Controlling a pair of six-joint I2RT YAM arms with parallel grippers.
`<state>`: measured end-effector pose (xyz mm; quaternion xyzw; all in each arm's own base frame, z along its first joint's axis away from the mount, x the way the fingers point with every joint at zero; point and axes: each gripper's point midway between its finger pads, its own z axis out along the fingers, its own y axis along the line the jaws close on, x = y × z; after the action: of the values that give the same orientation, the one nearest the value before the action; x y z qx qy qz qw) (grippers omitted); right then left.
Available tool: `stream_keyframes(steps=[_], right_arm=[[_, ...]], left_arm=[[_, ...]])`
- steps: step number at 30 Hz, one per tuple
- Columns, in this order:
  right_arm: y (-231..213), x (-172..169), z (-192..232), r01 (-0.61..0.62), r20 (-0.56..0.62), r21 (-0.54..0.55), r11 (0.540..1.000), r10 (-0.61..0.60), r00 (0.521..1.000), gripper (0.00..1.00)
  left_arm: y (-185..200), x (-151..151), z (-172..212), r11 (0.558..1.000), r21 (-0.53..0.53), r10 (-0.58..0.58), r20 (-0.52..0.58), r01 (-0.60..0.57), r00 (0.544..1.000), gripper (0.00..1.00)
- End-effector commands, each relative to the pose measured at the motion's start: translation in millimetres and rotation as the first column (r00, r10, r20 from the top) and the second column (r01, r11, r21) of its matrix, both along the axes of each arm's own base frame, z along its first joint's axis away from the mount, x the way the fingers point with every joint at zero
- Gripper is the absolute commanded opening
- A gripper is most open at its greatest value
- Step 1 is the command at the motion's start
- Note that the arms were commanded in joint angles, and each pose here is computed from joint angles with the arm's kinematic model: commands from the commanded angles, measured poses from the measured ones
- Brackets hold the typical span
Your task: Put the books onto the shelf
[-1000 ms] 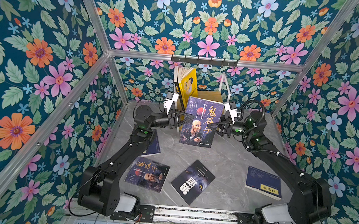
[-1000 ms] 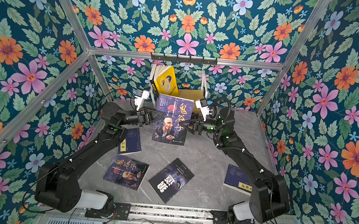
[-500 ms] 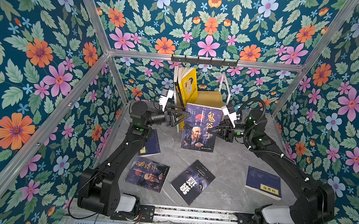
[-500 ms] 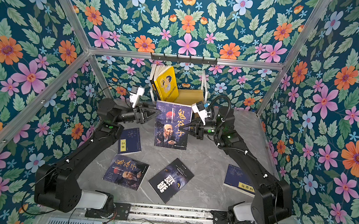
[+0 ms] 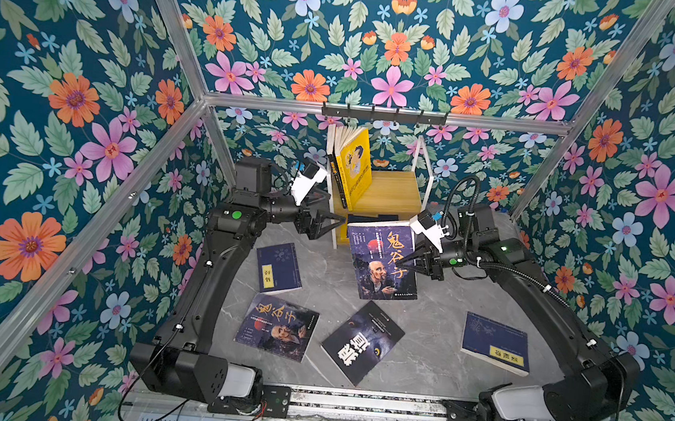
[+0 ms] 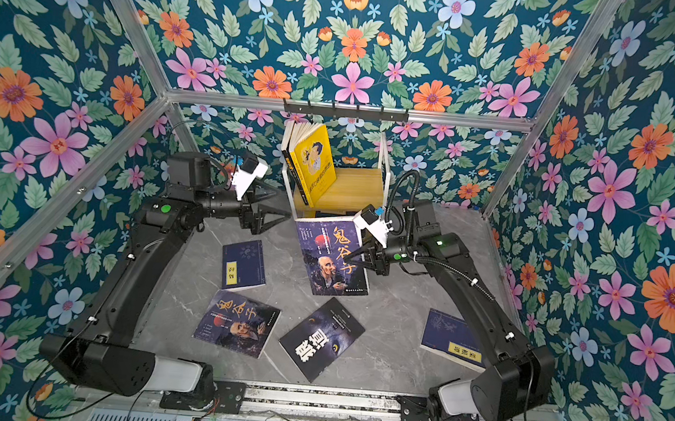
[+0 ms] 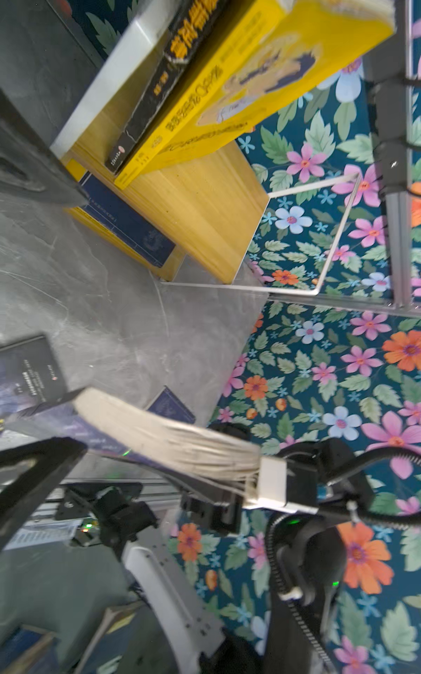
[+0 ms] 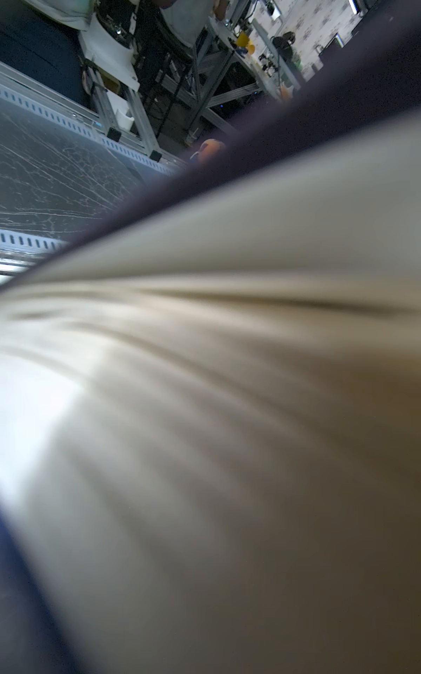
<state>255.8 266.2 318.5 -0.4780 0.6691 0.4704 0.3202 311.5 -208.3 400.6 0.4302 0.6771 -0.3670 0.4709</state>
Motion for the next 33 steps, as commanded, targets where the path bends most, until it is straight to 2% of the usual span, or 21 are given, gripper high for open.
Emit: stream_keyframes(steps=[1,4,8,12,13,16,19,22,23,27,29,31,33], right_arm=[[2,-11,-12,-0.070,0.026,-0.063,0.996,0.072,0.997,0.00],[13,-15,-19,-0.112,0.015,-0.112,0.987,0.115,0.993,0.00],[24,-19,-26,-0.165,0.001,-0.160,0.973,0.167,0.986,0.00],[31,-18,-26,-0.175,0.015,-0.158,0.972,0.179,0.984,0.00],[31,-18,-25,-0.175,0.021,-0.158,0.972,0.180,0.983,0.00],[30,-16,-23,-0.157,0.037,-0.165,0.974,0.165,0.986,0.00],[29,-14,-20,-0.140,0.068,-0.166,0.976,0.153,0.986,0.00],[30,-11,-17,-0.117,0.087,-0.155,0.981,0.131,0.988,0.02],[29,-9,-18,-0.100,0.095,-0.162,0.982,0.116,0.989,0.17],[23,8,-26,0.045,0.173,-0.188,0.981,-0.012,0.985,0.68],[17,14,-28,0.122,0.231,-0.184,0.975,-0.077,0.970,0.77],[9,21,-31,0.215,0.314,-0.187,0.959,-0.149,0.938,0.78],[-3,33,-29,0.343,0.401,-0.173,0.923,-0.252,0.881,0.78]], left_arm=[[-5,-24,-23,0.984,0.136,-0.122,0.051,0.114,0.991,1.00],[-18,-37,-38,0.957,0.233,-0.194,0.074,0.173,0.978,1.00],[-39,-47,-62,0.924,0.313,-0.246,0.051,0.218,0.968,1.00],[-56,-61,-73,0.906,0.325,-0.296,0.025,0.272,0.955,1.00],[-57,-62,-73,0.908,0.320,-0.292,0.020,0.271,0.956,0.97],[-60,-60,-71,0.924,0.289,-0.262,-0.005,0.252,0.965,0.76],[-64,-63,-67,0.938,0.230,-0.258,-0.041,0.261,0.965,0.47],[-65,-66,-67,0.945,0.200,-0.249,-0.070,0.258,0.966,0.11],[-65,-64,-66,0.949,0.195,-0.241,-0.058,0.248,0.969,0.00],[-56,-58,-63,0.969,0.157,-0.180,-0.078,0.190,0.981,0.00],[-51,-52,-64,0.981,0.126,-0.133,-0.109,0.147,0.985,0.00],[-43,-46,-67,0.992,0.089,-0.071,-0.170,0.087,0.983,0.00],[-32,-38,-73,0.998,0.059,0.009,-0.240,0.006,0.971,0.00]])
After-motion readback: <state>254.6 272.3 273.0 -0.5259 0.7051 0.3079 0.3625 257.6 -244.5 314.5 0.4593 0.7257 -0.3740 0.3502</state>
